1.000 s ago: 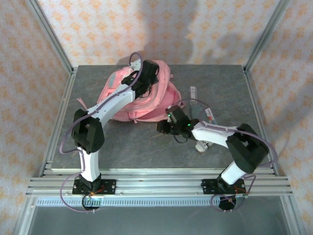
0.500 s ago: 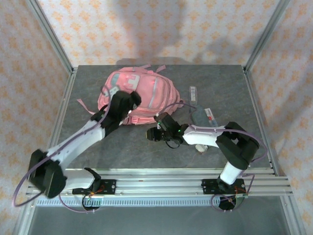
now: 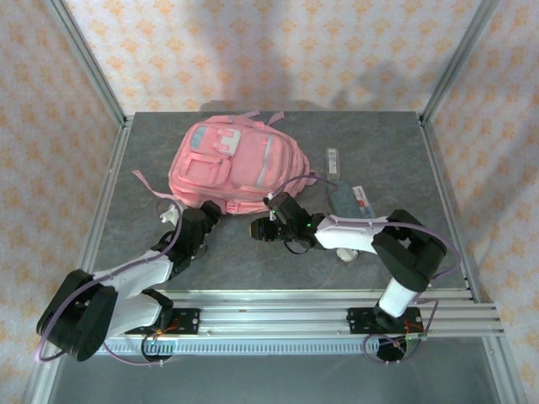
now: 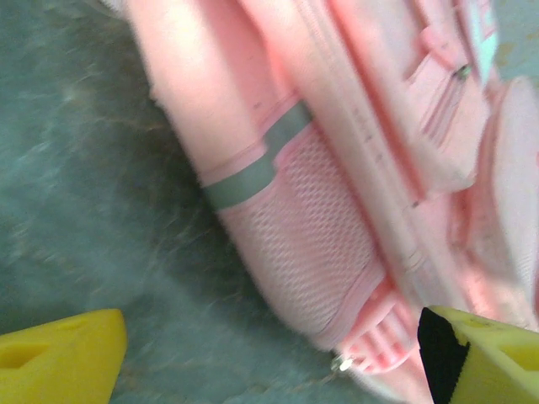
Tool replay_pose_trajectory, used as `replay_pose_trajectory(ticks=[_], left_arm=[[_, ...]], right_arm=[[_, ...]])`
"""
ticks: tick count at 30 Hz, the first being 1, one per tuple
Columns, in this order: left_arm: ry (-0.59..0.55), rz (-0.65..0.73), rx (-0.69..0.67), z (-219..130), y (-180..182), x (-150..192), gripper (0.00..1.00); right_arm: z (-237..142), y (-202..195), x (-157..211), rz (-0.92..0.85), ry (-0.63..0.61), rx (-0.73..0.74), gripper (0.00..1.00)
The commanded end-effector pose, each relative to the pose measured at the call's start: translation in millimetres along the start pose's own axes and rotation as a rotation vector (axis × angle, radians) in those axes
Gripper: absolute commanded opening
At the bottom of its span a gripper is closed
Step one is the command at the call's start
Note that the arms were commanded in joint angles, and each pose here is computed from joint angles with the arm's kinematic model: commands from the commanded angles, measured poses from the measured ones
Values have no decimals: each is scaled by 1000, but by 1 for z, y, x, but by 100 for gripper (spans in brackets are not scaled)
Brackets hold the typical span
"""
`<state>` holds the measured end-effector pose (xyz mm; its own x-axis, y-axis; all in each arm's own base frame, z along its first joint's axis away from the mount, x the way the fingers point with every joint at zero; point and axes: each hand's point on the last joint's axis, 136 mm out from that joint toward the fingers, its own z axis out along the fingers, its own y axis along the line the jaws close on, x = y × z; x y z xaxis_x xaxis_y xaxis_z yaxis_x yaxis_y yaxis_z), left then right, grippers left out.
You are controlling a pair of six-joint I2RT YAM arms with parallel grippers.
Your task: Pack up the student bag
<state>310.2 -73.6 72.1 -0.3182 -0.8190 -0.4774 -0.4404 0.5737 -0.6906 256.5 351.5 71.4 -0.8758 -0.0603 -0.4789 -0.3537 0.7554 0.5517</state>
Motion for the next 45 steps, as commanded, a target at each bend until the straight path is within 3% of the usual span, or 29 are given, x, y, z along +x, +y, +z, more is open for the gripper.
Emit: replay_pose_trajectory(ticks=[1, 8, 10, 15, 17, 22, 27, 38, 45], left_arm=[[-66, -67, 122, 10, -31, -15, 90], [-36, -68, 76, 48, -26, -8, 83], [-28, -75, 76, 56, -26, -8, 74], [12, -91, 117, 59, -46, -13, 11], [34, -93, 140, 52, -60, -15, 0], [63, -133, 220, 20, -96, -30, 0], [87, -126, 225, -6, -125, -40, 0], [118, -169, 299, -19, -150, -39, 0], [154, -187, 337, -20, -163, -33, 0]], right_arm=[[-9, 2, -10, -15, -55, -4, 41], [-12, 2, -10, -13, -65, -1, 41], [-13, 0, -9, -16, -66, 6, 41], [-11, -11, -5, -20, -68, 42, 40], [-8, -15, -4, -29, -72, 54, 40], [0, -8, -9, -53, -87, 21, 40], [-3, 18, -30, -152, -190, -36, 44], [-8, 47, -84, -199, -390, -51, 52], [3, 46, -107, -192, -444, 9, 53]])
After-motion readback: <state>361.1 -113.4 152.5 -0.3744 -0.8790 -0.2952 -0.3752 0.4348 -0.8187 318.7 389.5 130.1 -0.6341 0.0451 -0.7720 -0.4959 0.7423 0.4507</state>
